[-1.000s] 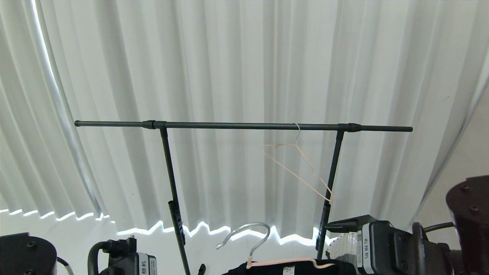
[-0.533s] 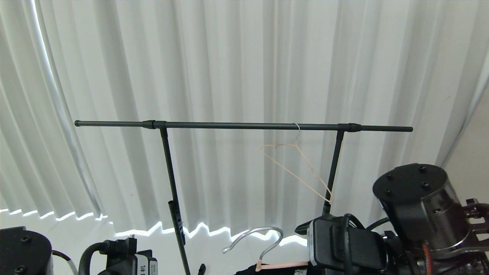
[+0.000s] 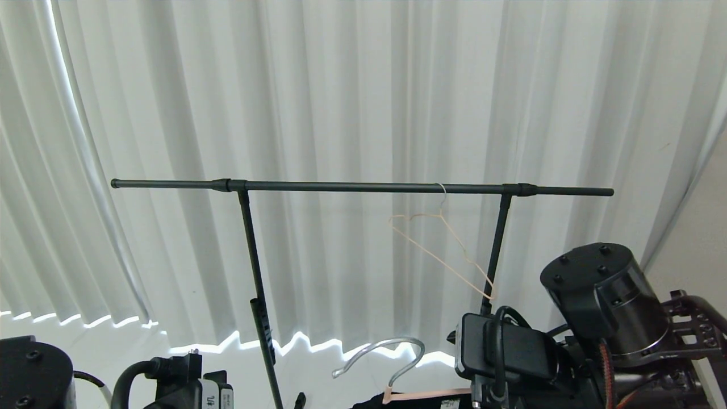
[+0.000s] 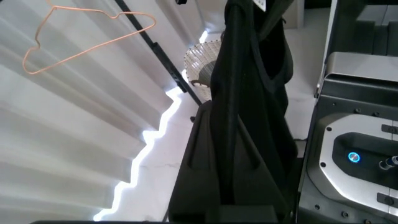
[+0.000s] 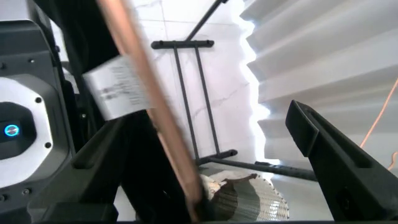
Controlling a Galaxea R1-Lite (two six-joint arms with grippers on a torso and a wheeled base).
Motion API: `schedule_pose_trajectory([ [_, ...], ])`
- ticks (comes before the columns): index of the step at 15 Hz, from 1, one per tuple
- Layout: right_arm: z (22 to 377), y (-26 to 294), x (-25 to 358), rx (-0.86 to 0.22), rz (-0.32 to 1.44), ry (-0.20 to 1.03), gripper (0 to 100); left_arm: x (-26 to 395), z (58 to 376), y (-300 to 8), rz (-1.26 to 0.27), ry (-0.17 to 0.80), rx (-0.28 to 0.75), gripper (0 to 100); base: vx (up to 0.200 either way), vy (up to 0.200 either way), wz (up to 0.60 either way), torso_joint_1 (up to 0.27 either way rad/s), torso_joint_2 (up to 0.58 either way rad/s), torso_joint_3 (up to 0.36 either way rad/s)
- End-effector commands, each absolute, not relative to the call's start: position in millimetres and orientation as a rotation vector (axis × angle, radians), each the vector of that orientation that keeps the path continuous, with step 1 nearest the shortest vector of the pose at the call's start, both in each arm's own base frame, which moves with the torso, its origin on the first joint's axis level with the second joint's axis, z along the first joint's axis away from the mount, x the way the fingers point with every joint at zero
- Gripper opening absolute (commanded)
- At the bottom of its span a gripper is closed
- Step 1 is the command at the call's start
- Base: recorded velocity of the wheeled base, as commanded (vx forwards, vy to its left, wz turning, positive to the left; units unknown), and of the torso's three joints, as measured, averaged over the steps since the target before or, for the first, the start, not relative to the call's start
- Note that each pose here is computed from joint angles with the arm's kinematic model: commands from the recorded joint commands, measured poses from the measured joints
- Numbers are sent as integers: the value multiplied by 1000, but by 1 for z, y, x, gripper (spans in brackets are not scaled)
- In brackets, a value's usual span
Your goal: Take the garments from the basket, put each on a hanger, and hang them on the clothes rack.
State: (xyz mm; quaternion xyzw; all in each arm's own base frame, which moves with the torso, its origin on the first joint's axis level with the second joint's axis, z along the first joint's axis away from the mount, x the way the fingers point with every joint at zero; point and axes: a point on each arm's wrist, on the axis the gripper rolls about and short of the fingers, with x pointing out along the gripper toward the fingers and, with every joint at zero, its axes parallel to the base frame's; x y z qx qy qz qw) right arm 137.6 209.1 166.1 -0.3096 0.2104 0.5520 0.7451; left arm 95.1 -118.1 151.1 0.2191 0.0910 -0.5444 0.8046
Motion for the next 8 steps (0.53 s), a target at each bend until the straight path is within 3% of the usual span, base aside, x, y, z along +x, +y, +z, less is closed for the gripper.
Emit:
schedule_pose_trajectory([
  [1,166,206,139,-674,1196,462,100,92,152,-121,-1193,183,474,0,0,0,0,0,0,0],
  [2,167,205,139,-672,1196,459,100,91,152,-122,-1200,181,475,0,0,0,0,0,0,0],
  [3,167,205,139,-672,1196,459,0,91,152,-122,-1202,181,475,0,0,0,0,0,0,0],
  [8,166,204,138,-676,1195,458,0,91,153,-123,-1200,180,475,0,0,0,0,0,0,0],
])
